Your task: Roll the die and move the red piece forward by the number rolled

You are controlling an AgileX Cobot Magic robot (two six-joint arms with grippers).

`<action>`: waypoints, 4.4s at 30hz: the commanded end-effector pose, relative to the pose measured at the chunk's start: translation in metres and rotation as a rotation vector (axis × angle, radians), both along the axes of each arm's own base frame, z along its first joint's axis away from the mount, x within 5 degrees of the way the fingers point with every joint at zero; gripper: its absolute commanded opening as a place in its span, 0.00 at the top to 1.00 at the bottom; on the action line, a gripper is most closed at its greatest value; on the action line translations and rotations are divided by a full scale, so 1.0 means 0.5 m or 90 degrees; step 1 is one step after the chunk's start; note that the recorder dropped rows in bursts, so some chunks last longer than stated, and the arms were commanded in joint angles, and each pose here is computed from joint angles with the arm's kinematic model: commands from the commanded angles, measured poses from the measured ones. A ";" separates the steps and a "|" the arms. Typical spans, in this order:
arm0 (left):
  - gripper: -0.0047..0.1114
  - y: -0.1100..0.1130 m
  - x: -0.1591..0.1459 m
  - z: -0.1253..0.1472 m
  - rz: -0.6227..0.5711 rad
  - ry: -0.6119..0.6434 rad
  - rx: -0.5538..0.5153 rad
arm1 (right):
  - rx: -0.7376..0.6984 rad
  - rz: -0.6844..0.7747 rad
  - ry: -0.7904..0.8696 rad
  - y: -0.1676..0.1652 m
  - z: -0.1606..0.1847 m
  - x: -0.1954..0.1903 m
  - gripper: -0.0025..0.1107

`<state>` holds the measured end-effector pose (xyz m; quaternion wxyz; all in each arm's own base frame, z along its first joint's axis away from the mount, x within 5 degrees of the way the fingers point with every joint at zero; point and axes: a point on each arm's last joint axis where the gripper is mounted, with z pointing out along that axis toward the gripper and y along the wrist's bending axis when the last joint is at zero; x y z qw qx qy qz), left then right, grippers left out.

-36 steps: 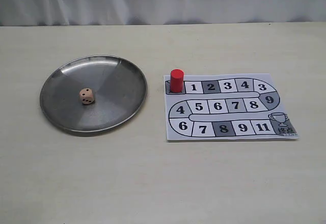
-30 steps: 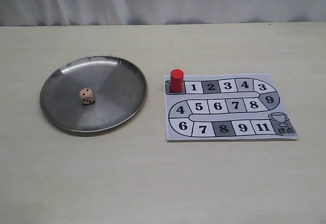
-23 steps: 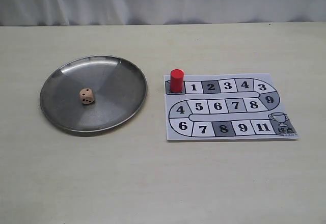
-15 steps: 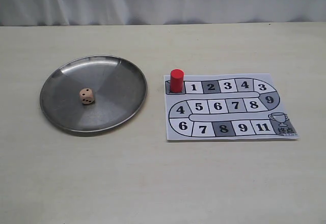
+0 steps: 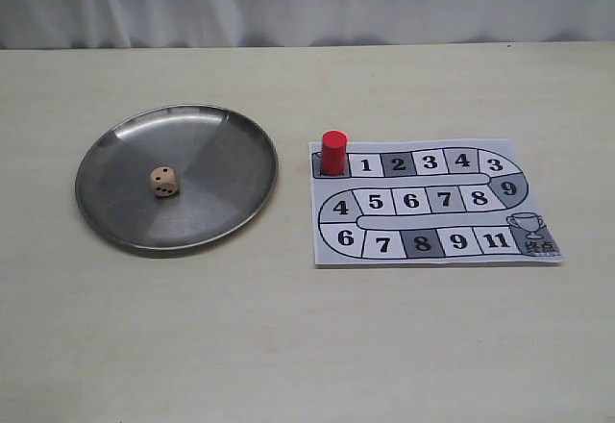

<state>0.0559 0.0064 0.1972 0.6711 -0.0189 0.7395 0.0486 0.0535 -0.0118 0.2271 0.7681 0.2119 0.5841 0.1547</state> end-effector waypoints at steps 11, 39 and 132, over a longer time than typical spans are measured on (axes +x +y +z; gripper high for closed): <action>0.96 0.000 0.000 0.001 0.001 -0.006 0.000 | -0.155 0.053 0.179 0.017 0.002 0.078 0.94; 0.96 0.000 0.000 0.001 0.001 -0.006 0.000 | -0.401 0.535 0.533 0.498 -0.113 0.503 0.50; 0.96 0.000 0.000 0.001 0.001 -0.006 0.000 | -0.436 0.331 0.885 0.283 -0.120 0.700 0.33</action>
